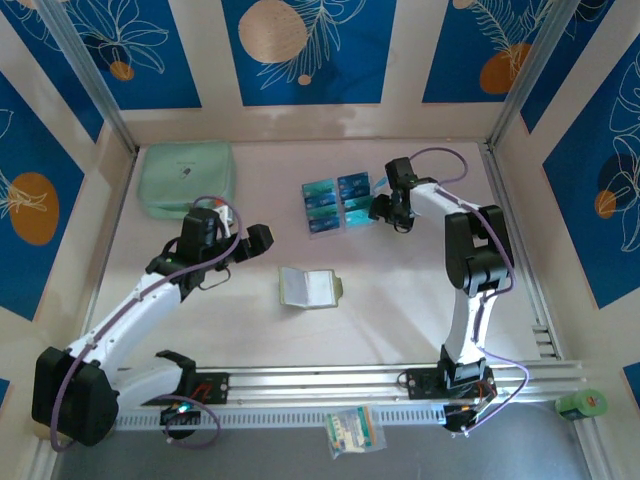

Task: Put the credit cards into the card holder

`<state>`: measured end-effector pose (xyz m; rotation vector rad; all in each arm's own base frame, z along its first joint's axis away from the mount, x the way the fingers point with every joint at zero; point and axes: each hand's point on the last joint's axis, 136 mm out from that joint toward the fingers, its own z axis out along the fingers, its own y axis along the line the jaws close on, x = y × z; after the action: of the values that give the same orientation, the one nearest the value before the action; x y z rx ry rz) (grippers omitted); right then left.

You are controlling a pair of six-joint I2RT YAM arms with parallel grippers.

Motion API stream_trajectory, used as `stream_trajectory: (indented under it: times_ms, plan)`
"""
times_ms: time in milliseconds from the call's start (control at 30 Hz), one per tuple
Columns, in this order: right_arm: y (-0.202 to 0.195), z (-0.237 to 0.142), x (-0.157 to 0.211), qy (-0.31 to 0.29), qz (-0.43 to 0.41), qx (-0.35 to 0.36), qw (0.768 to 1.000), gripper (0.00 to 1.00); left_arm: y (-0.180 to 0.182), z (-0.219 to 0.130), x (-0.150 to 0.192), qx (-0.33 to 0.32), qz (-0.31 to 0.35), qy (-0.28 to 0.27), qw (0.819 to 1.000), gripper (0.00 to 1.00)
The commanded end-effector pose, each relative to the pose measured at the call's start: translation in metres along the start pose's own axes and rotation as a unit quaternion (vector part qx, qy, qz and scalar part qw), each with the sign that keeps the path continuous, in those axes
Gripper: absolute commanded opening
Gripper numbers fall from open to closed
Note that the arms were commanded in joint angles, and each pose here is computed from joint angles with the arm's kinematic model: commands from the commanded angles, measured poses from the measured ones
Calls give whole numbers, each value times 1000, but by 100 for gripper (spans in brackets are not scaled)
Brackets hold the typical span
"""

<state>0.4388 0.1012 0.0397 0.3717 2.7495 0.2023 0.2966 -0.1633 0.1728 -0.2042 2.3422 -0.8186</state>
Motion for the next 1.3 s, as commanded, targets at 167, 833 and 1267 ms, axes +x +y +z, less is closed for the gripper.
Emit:
stream_trajectory:
  times_ms: [167,833,1267]
  plan:
    - [-24,-4,34,33,13,35,999,65,-6,-3,1,15,8,-3,1000,100]
    - [-19,-23,103,59,31,26,997,65,-9,0,2,26,8,-1,1000,100]
    - [27,-104,101,-6,-3,-76,997,65,-7,1,8,25,11,7,1000,100]
